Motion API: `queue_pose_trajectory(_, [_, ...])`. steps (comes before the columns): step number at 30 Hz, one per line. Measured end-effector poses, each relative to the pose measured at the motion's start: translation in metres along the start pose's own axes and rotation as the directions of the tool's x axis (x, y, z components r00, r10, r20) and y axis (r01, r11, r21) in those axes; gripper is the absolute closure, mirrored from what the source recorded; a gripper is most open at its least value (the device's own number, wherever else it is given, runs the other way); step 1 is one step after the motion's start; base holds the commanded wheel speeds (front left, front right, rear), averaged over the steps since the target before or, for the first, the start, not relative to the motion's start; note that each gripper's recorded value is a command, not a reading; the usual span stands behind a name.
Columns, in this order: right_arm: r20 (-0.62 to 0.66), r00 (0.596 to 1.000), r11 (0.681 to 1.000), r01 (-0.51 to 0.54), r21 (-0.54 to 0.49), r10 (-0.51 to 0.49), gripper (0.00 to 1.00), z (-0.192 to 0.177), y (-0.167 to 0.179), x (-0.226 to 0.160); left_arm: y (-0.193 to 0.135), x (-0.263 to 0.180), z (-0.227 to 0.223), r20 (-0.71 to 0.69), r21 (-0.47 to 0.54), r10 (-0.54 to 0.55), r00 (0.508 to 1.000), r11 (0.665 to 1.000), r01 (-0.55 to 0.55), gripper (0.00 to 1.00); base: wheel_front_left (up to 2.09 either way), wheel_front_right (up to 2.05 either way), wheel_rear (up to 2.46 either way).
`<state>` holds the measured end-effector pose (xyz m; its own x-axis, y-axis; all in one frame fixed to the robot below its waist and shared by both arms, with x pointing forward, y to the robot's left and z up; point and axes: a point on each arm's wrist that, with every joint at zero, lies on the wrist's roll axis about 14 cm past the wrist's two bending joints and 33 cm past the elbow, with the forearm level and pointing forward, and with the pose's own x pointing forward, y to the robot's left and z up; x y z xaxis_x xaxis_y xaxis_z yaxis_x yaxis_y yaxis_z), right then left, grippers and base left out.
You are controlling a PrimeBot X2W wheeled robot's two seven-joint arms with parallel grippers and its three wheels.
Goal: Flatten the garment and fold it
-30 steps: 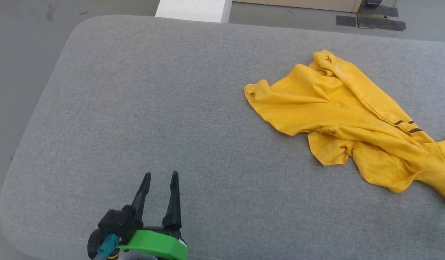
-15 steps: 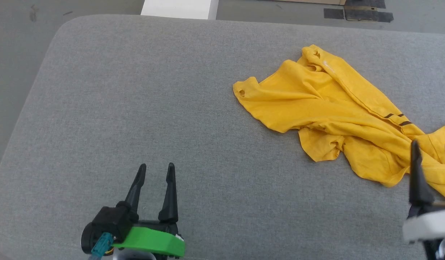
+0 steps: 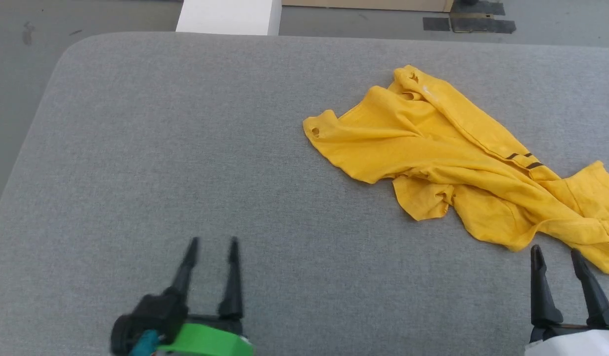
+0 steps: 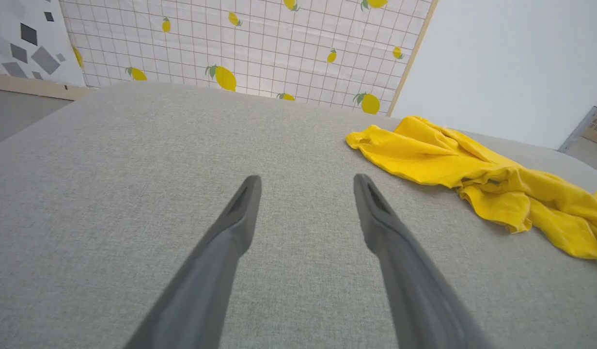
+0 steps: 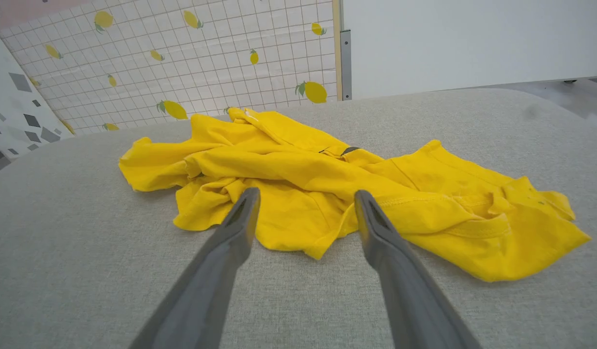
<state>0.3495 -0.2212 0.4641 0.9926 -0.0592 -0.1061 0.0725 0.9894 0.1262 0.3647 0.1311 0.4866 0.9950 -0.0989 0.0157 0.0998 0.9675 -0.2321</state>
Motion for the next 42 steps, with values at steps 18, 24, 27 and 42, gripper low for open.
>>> queue_pose_trajectory(18, [-0.055, 0.998, 0.999, 0.031, 0.006, -0.031, 0.0, -0.023, -0.008, 0.026, -0.182, 0.071, -0.036, -0.389, 0.083, -0.6, 0.699, 0.733, 0.675, 0.0, 0.0, 0.0, 0.0])
queue_pose_trajectory(24, [-0.103, 0.991, 0.996, 0.091, 0.01, -0.089, 0.0, -0.045, -0.025, 0.031, -0.209, 0.083, -0.102, -0.543, 0.05, -0.628, 0.558, 0.639, 0.767, 0.0, 0.0, 0.0, 0.0])
queue_pose_trajectory(27, [-0.111, 0.987, 0.993, 0.121, 0.006, -0.12, 0.0, -0.048, -0.034, 0.027, -0.214, 0.084, -0.118, -0.567, 0.038, -0.628, 0.533, 0.626, 0.779, 0.0, 0.0, 0.0, 0.0])
queue_pose_trajectory(42, [-0.099, 0.974, 0.979, 0.203, -0.003, -0.203, 0.0, -0.043, -0.059, 0.007, -0.227, 0.08, -0.146, -0.617, 0.006, -0.614, 0.492, 0.622, 0.783, 1.0, 0.0, 0.0, 0.0])
